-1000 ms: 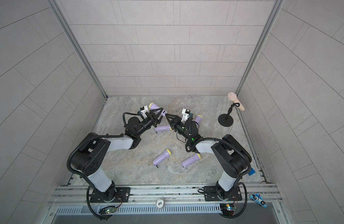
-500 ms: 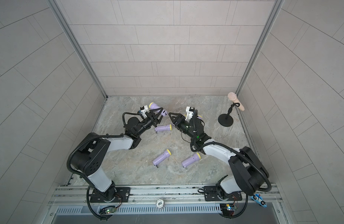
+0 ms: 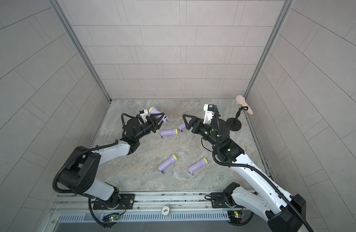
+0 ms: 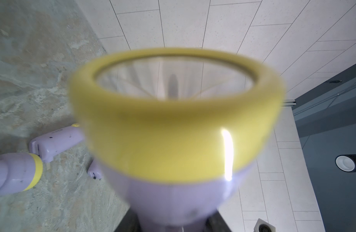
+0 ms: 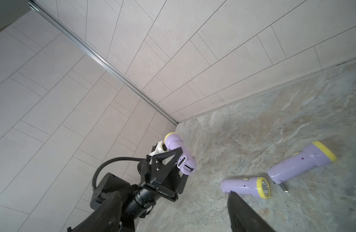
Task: Close the plug at the bottom of the flashlight
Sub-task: Place the flashlight at the center of the board.
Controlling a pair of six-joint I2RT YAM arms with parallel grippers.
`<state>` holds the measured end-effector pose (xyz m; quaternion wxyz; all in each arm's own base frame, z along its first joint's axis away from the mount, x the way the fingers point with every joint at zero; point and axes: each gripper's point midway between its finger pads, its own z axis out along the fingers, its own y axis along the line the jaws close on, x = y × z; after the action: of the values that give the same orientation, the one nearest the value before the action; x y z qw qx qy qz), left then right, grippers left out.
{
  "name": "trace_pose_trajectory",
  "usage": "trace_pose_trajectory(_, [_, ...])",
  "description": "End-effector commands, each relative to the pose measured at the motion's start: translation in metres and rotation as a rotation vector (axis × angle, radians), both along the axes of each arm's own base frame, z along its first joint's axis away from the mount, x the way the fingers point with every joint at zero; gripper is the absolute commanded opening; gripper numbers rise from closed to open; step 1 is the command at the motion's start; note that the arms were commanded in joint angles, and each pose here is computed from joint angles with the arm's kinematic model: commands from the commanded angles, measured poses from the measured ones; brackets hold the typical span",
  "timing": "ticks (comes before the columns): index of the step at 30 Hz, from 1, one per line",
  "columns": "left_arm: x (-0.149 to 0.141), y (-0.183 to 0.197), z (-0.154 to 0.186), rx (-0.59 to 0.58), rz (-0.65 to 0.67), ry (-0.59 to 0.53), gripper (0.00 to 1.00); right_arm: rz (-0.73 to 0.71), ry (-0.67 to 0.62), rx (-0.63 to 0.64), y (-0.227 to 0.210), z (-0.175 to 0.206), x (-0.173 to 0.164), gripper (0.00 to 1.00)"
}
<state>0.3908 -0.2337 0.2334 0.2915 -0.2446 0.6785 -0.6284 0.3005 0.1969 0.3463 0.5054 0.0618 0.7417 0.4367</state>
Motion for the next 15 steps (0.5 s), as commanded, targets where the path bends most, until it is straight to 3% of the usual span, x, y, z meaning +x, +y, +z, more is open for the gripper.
trace_pose_trajectory(1, [-0.01, 0.013, -0.026, 0.158, -0.042, 0.106, 0.0, -0.006, 0.042, -0.204, -0.013, -0.025, -0.009, 0.86])
trace_pose_trajectory(7, [-0.04, 0.056, -0.06, 0.592, -0.092, 0.262, 0.0, 0.069, 0.011, -0.339, -0.015, -0.031, -0.026, 0.89])
trace_pose_trajectory(13, [-0.05, 0.094, -0.082, 0.788, -0.136, 0.383, 0.0, 0.094, -0.022, -0.411, -0.019, -0.038, -0.034, 0.9])
trace_pose_trajectory(15, [-0.047, 0.102, -0.084, 0.888, -0.168, 0.374, 0.0, 0.104, -0.031, -0.434, -0.02, -0.041, -0.037, 0.9])
